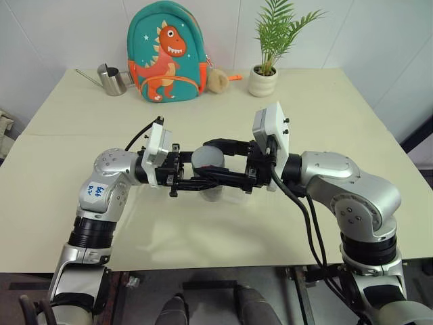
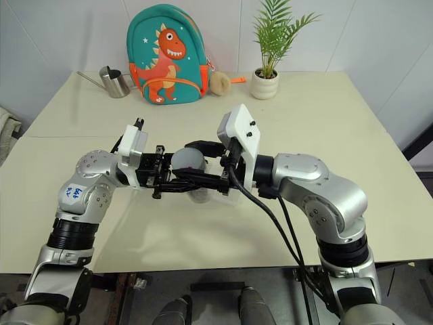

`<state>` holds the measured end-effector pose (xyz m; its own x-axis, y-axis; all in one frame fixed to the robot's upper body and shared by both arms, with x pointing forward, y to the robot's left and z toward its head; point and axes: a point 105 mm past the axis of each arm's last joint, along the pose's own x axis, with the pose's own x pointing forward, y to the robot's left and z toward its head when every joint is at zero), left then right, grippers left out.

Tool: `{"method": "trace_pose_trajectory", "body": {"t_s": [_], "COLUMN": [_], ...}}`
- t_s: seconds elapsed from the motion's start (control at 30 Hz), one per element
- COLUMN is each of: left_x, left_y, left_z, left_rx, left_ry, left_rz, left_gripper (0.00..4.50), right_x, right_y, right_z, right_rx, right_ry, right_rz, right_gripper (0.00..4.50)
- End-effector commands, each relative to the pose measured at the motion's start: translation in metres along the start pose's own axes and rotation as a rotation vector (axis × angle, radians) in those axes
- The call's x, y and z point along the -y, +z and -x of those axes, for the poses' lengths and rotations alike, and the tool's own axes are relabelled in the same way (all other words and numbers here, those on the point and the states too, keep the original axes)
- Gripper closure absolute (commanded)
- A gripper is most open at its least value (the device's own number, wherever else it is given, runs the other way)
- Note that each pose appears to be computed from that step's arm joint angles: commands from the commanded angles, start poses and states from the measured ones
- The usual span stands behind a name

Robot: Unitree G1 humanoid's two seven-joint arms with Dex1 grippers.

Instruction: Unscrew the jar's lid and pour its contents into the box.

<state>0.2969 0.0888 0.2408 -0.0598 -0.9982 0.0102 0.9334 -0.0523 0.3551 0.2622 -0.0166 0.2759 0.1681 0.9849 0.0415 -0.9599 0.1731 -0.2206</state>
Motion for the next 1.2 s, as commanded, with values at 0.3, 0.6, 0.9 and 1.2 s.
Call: {"method": "trace_pose_trajectory", "body": {"t_s": [0.3, 0.6, 0.9, 1.2], "left_x": [-0.005, 0.002, 0.003, 0.001], "left_y": [0.003, 0.007, 0.010, 0.011], "left_z": [0.008, 0.006, 0.006, 0.006], "left_rx": [-0.025, -0.031, -0.043, -0.042], "left_ry": [-0.006, -0.046, -0.067, -0.049], "left_rz": [-0.009, 0.025, 0.044, 0.022], "left_gripper": [2.46, 2.46, 2.46, 2.46], "right_x": [-0.032, -0.026, -0.016, -0.008], "right_y": [0.021, 0.019, 0.021, 0.021], "right_z": [-0.010, -0.013, -0.013, -0.014], "right_rx": [0.082, 0.067, 0.057, 0.036], "right_ry": [0.297, 0.250, 0.195, 0.147], "right_rz": [0.111, 0.111, 0.145, 0.160], "right_gripper": [1.96, 1.21, 0.02, 0.02]}}
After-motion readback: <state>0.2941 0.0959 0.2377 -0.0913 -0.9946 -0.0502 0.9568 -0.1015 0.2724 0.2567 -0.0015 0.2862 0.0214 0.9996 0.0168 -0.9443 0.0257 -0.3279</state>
